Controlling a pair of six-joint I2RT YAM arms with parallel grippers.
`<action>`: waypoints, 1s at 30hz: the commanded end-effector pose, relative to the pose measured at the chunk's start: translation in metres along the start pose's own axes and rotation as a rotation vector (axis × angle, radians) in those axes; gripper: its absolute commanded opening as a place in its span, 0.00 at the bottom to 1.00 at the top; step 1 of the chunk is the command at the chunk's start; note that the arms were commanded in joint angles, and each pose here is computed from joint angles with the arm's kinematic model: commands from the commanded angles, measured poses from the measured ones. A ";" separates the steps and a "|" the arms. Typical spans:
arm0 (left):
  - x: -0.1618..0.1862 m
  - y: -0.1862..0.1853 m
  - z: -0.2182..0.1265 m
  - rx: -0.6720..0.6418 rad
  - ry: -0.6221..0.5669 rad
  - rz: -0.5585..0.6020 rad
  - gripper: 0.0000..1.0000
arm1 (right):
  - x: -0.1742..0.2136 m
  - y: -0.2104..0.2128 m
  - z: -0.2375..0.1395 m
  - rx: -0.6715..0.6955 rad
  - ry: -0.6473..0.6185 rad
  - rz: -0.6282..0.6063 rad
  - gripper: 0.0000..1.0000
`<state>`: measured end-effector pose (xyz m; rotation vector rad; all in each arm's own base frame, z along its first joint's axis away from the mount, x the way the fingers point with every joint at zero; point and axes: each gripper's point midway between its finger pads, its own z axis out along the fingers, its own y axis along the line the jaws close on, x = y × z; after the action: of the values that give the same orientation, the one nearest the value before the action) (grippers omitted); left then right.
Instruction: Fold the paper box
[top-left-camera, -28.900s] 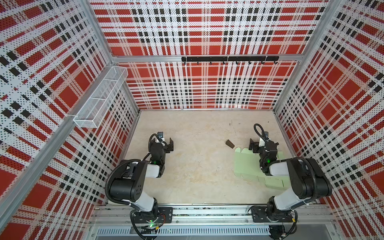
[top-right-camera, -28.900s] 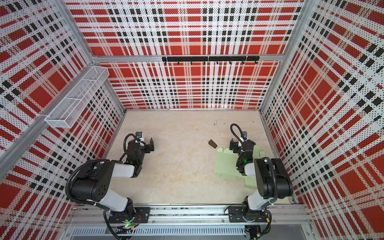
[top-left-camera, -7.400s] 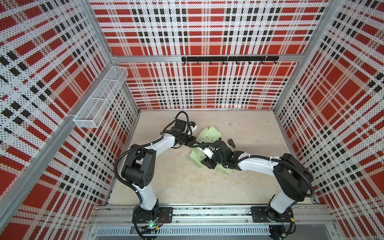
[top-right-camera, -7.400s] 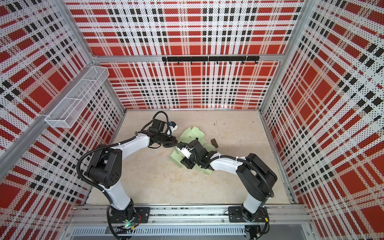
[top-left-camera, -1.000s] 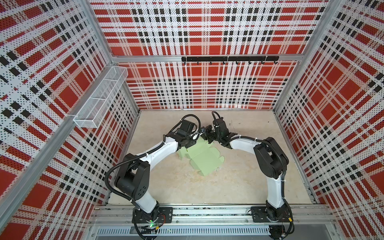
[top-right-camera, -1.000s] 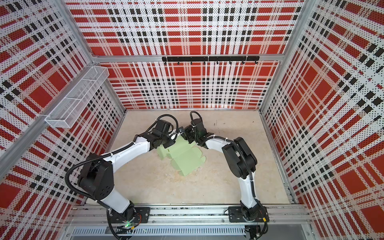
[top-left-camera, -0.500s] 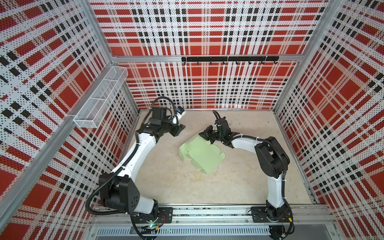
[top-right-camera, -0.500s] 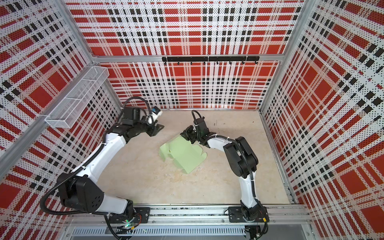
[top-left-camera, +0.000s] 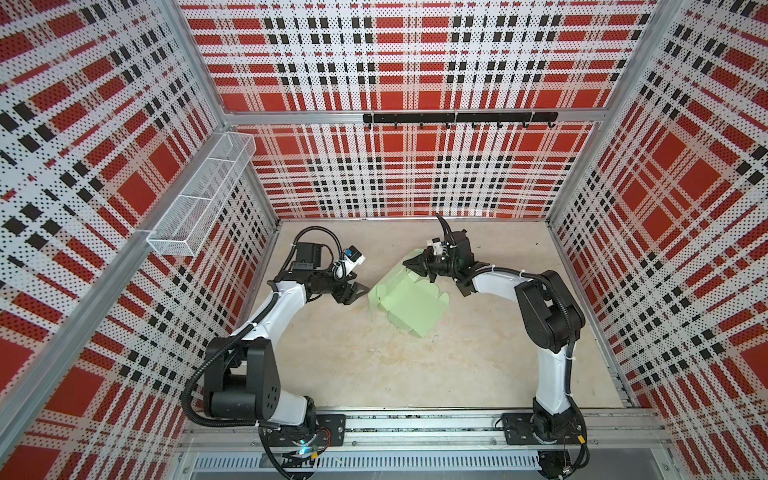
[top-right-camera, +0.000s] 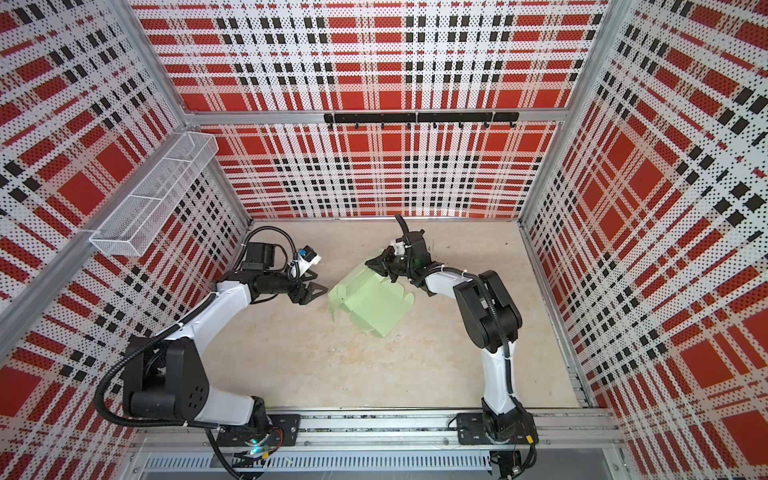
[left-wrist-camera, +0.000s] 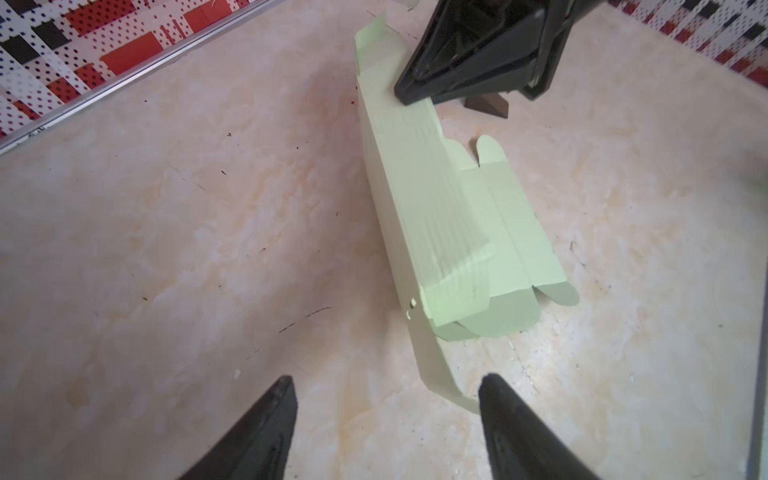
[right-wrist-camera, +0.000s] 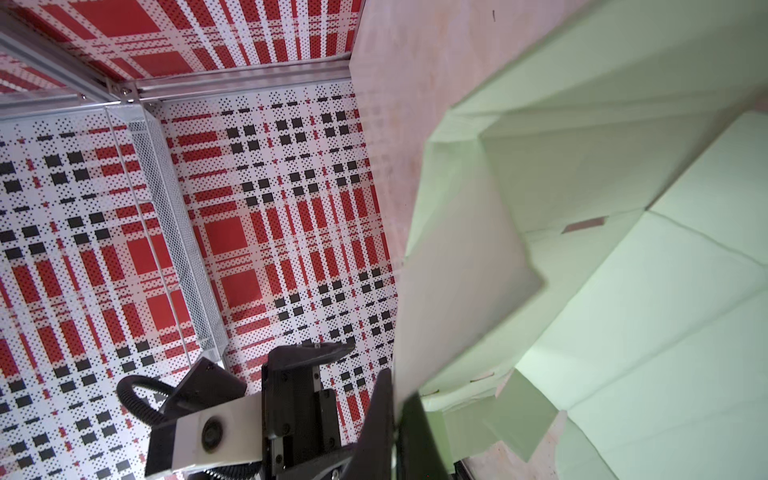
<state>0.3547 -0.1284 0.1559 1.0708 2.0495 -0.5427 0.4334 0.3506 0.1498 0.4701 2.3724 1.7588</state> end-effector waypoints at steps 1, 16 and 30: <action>0.022 0.000 0.012 -0.021 0.078 0.154 0.74 | 0.000 0.016 -0.005 -0.079 0.021 -0.091 0.00; 0.053 -0.022 0.062 0.109 0.173 0.499 0.59 | -0.017 -0.019 0.009 -0.096 0.051 -0.108 0.00; 0.020 -0.041 0.080 0.129 0.168 0.278 0.47 | -0.020 -0.028 0.009 -0.103 0.016 -0.119 0.00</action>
<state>0.3419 -0.1861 0.0803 1.6014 1.9292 -0.4048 0.4472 0.3470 0.1290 0.3014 2.2823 1.8330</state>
